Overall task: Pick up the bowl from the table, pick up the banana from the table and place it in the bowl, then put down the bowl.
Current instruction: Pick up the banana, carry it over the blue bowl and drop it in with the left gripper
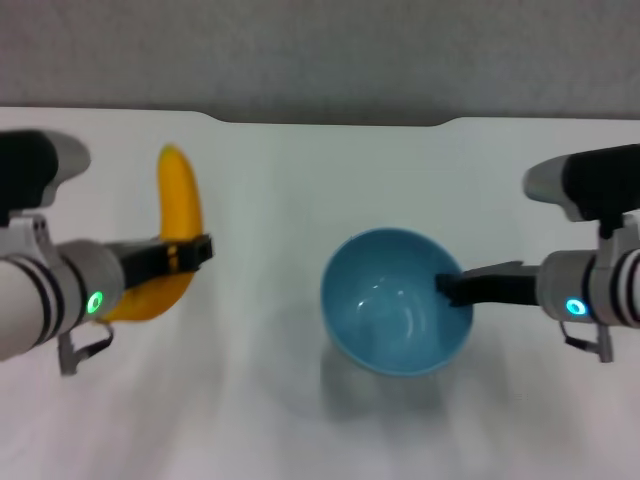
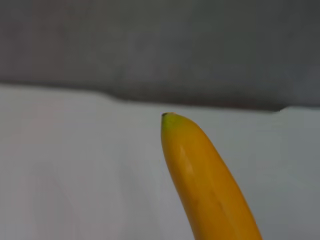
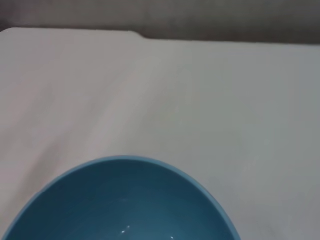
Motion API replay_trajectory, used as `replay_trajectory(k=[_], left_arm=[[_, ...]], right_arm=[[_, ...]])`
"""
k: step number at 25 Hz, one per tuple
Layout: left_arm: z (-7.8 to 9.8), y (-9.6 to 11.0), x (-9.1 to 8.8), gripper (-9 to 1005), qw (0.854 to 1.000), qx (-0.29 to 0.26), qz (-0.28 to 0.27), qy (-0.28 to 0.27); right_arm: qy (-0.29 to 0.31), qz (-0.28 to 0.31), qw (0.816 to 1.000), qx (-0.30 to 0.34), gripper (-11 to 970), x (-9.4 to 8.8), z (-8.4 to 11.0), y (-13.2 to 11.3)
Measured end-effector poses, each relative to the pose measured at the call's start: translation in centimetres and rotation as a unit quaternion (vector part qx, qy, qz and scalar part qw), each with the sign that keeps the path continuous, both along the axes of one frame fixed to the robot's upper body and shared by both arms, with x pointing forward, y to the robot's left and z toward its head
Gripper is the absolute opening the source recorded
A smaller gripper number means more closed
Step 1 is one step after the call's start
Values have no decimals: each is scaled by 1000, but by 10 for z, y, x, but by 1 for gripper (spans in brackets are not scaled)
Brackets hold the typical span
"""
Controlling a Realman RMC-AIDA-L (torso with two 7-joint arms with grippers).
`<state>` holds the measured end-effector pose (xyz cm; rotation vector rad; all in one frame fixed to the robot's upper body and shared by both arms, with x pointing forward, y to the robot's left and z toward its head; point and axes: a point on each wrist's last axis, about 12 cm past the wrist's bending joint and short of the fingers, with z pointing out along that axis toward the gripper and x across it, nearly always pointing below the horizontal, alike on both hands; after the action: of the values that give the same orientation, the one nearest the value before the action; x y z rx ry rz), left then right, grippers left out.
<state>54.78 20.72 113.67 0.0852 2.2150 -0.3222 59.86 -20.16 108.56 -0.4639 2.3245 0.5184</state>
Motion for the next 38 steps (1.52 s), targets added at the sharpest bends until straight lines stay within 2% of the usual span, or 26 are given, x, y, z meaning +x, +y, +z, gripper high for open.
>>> replay_trajectory(k=[4,7,9,12,18,26,38], left_arm=[[20,-19,-4,512,999,-12,-31,-30],[31,-40,-9,512,996,-17,-69,-47],[33,-45,-9,512,996,-19,-77,-50],[40,-64,-13,512,992,-23,-110,-62],[42,-84,-16,511,986,-23,-146,-72],[43,-91,-16,511,984,-40,-156,-70],[29,-104,-11,511,983,-47,-174,-46]], right_arm=[[22,10,1000,10,32,3,-4,10],[29,18,999,8,32,5,-6,16],[31,21,999,8,32,6,-6,18],[33,30,999,16,32,8,-3,27],[28,39,999,22,33,12,2,36],[19,50,998,32,32,18,13,48],[14,58,998,32,33,21,18,54]])
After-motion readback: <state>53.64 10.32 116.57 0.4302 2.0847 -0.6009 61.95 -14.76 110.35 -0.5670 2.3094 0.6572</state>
